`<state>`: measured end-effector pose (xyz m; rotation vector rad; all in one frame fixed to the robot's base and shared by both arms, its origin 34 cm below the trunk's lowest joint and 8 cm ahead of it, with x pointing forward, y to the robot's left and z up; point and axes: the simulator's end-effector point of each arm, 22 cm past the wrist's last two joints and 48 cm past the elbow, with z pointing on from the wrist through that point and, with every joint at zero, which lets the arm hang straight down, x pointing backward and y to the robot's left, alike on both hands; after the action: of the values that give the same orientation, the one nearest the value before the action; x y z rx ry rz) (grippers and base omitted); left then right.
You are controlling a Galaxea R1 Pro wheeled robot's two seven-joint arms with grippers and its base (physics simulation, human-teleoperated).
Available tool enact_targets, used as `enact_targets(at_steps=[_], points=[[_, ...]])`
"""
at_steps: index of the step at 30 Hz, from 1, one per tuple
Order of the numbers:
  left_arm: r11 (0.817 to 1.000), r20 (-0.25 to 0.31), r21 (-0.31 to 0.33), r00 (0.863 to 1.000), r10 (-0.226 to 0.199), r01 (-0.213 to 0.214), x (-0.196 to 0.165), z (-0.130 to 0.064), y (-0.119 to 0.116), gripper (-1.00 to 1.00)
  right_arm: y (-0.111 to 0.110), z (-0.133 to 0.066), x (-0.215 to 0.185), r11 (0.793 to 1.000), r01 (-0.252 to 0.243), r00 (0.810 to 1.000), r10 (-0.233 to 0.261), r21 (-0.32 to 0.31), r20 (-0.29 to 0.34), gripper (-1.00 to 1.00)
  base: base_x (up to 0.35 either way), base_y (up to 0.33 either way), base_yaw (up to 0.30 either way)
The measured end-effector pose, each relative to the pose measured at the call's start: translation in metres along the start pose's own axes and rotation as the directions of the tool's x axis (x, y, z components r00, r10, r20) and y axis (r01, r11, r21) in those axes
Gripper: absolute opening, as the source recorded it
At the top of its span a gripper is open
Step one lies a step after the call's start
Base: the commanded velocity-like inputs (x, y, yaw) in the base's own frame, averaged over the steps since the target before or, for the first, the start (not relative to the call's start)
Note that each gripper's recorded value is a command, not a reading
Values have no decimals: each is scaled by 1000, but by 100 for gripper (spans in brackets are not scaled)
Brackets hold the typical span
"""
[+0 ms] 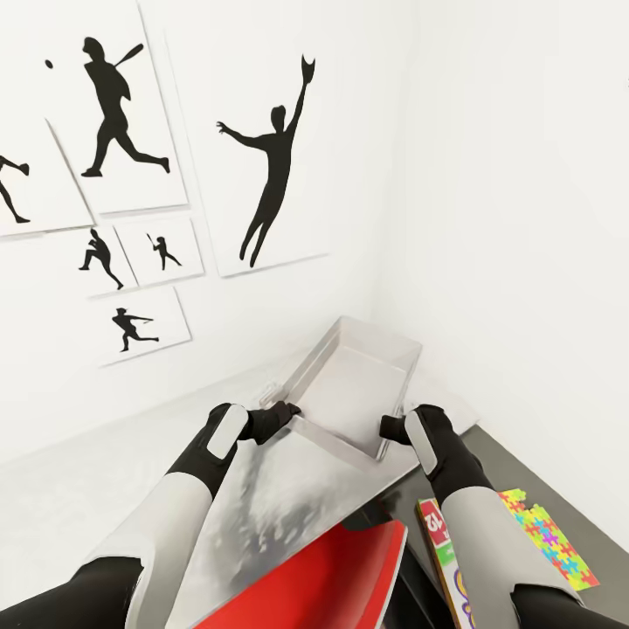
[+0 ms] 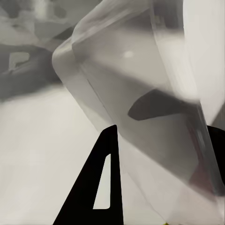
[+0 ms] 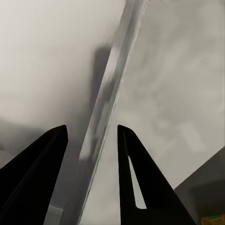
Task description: Put all the toys in the child's room - the three board games (two on the bed and one on the table), the two jigsaw puzzles on the table, and the tennis ball on the table - inside the toy box on the table in the child's room.
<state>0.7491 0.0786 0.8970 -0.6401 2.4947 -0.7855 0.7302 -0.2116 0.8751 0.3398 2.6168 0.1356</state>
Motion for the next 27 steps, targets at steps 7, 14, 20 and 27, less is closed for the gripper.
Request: enact_targets(at_steps=[7,14,20,27], points=[[1000,7,5,1000,6,-6,-3,-5,-4,-100,2,-5,-4,1000,-1,1000,2,-5,10,-100,-54,153,0],[1000,15,12,1000,8,-9,-5,-10,-9,-100,3,-11,-9,1000,1,1000,-1,-6,21,-100,-8,27,0],[1000,21,16,1000,13,-13,-7,-13,-13,-100,4,-15,-12,1000,1,1000,-1,-8,29,-100,-76,36,0],[1000,22,17,1000,13,-14,-8,-14,-13,-100,4,-16,-12,1000,1,1000,-1,-9,30,-100,-178,154,0]])
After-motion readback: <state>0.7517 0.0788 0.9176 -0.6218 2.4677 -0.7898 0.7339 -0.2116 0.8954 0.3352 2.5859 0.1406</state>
